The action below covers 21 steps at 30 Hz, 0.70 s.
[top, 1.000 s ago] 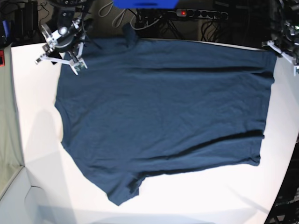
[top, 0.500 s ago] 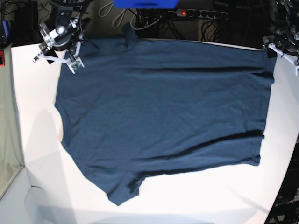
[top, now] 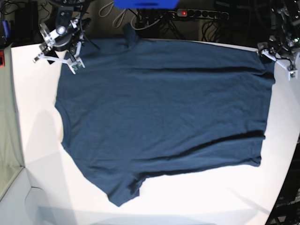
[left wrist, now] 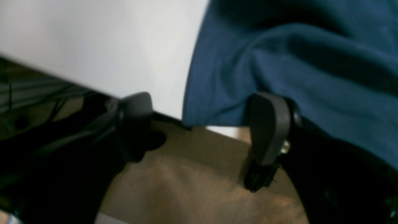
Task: Layout the t-shirt on the table in an organized manner, then fold the t-shirt properly
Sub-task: 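Lift the shoulder edges with both grippers and shake the shirt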
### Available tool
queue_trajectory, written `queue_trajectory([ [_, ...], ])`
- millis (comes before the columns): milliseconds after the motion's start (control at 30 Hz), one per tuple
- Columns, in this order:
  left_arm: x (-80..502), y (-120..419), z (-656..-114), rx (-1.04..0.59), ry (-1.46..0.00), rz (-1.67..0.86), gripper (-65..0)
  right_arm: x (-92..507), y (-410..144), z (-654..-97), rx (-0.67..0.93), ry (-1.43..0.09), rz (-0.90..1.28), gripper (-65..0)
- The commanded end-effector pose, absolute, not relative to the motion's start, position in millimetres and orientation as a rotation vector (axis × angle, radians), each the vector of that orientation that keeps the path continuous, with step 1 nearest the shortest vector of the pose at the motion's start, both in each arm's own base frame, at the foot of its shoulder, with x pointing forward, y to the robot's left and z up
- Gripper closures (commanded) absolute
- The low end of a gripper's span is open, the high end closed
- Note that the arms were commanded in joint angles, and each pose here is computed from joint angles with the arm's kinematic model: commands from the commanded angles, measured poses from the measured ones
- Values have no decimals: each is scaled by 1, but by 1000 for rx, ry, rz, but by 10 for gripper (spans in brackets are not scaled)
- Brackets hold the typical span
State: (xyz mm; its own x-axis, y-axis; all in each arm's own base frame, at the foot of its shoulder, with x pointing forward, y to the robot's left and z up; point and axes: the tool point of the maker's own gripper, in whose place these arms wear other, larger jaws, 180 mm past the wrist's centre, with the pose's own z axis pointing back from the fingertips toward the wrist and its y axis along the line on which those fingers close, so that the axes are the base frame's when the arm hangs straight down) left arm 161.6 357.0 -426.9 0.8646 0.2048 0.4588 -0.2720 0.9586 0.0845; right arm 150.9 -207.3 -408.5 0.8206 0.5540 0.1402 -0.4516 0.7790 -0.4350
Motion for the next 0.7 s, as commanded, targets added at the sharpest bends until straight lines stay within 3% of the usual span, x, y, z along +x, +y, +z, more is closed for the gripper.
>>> queue_trajectory([
  [0, 168, 360, -422, 163, -472, 232, -470, 154, -209, -404, -414, -283, 553, -310],
  [233, 164, 352, -441, 130, -421, 234, -445, 153, -211, -404, -419, -277, 555, -310],
  [300, 166, 350, -443, 125, -429, 228, -368, 147, -211, -405, -416, -265, 557, -310],
  [400, 168, 345, -448, 116, -433, 213, -175, 140, -211, -407, -411, -250, 560, -310],
  [467, 166, 345, -452, 112, -427, 218, -87, 136, -209, -409, -403, -243, 559, -312],
  [667, 167, 344, -452, 111, -431, 217, -68, 134, -198, -410, -376, -250, 543, -313],
])
